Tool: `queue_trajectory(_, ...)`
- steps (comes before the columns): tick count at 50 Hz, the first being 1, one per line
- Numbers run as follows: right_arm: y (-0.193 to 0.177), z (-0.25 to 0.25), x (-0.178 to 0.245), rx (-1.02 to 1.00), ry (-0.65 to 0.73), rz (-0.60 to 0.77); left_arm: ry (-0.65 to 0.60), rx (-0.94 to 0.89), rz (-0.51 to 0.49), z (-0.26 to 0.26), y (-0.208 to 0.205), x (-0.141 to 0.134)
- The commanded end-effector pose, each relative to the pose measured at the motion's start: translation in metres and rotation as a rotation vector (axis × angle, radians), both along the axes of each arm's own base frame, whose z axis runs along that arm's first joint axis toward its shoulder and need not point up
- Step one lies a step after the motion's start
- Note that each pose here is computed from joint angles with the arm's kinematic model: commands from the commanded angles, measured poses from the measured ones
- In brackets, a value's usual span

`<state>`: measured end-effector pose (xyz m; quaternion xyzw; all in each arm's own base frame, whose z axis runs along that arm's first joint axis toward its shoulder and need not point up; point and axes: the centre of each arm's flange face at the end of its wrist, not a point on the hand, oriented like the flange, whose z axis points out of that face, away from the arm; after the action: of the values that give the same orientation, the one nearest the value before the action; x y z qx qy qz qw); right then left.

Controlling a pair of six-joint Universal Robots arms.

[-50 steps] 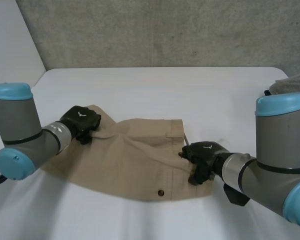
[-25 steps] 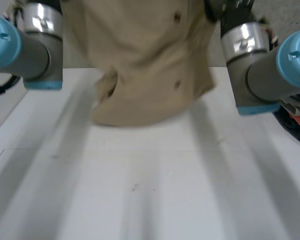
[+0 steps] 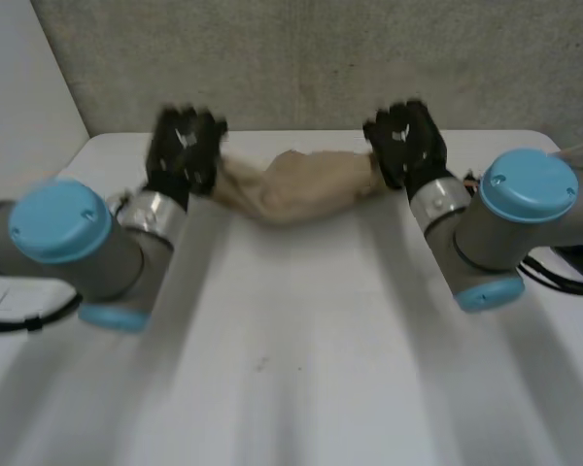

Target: Fold the laundry.

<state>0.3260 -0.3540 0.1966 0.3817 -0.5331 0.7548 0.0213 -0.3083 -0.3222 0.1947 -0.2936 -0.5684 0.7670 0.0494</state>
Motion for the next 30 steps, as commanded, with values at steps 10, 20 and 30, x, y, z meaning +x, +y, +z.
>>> queue_trajectory(10, 0.107, 0.056, -0.063, 0.332, 0.361, -0.029, -0.337, 0.203, 0.000, 0.062, 0.133, 0.059)
queue_trajectory(20, 0.158, 0.093, -0.101, 0.456, 0.436, -0.046, -0.376, 0.250, -0.028, 0.097, 0.186, 0.082)
queue_trajectory(30, 0.139, 0.023, -0.091, 0.614, 0.527, -0.014, -0.444, 0.385, -0.089, 0.026, 0.148, 0.045)
